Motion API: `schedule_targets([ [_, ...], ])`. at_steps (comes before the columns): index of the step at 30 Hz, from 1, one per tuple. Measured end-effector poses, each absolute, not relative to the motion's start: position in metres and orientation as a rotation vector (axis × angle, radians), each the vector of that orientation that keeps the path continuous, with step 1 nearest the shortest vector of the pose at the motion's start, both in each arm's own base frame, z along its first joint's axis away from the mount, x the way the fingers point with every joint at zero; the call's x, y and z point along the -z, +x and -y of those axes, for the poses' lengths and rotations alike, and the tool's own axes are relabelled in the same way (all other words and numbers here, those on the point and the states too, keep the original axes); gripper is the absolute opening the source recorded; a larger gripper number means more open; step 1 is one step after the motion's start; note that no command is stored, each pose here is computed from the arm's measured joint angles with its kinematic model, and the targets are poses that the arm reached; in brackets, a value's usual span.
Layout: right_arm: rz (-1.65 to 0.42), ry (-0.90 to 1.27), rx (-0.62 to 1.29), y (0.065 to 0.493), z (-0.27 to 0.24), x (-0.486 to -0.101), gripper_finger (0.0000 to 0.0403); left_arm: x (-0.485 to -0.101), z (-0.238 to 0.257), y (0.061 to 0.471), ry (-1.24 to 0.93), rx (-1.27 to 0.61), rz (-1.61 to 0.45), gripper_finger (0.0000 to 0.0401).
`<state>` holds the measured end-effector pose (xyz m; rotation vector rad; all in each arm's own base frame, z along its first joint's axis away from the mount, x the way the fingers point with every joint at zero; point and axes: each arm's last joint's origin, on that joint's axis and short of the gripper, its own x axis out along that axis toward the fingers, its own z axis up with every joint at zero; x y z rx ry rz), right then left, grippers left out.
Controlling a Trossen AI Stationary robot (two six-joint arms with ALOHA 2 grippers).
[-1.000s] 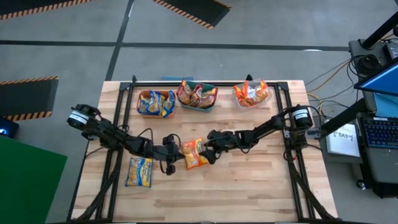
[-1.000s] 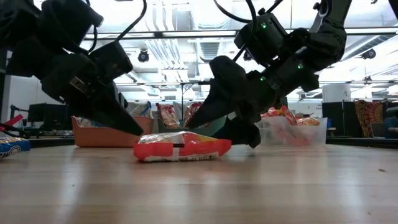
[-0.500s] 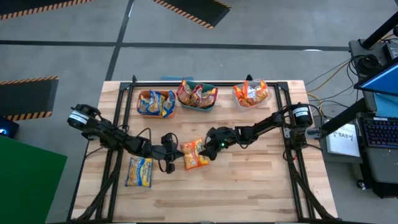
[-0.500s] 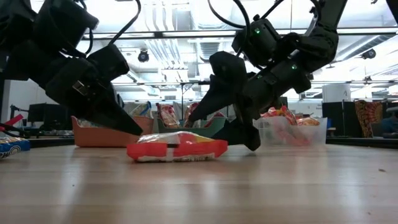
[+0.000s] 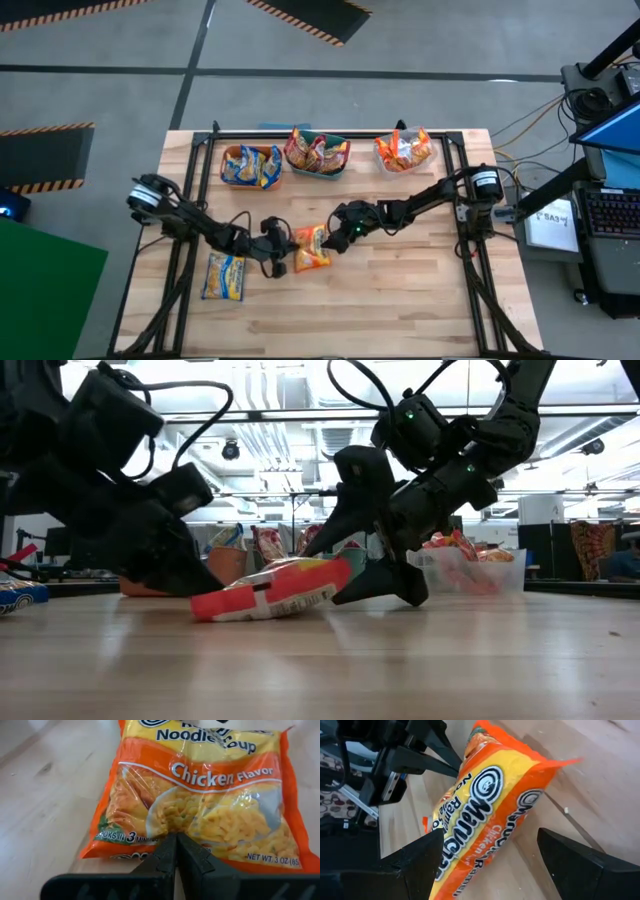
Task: Sort Maruchan noodles
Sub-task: Put the orange noodle pack into the transparent bin
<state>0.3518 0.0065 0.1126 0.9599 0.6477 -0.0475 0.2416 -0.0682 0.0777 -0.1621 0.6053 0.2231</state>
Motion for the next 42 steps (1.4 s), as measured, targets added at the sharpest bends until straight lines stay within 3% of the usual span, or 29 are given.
schedule_targets([
  [20,-0.624,0.946,0.065,0.368,-0.008,-0.113,0.0304,-0.072,0.068,0.242,-0.168,-0.235,-0.604,0.0],
  [34,-0.61,0.9,0.049,0.387,-0.009,-0.108,0.0237,-0.073,0.068,0.242,-0.171,-0.234,-0.589,0.0],
  [42,-0.604,0.89,0.037,0.387,-0.008,-0.112,0.0159,-0.074,0.068,0.243,-0.174,-0.232,-0.577,0.0],
])
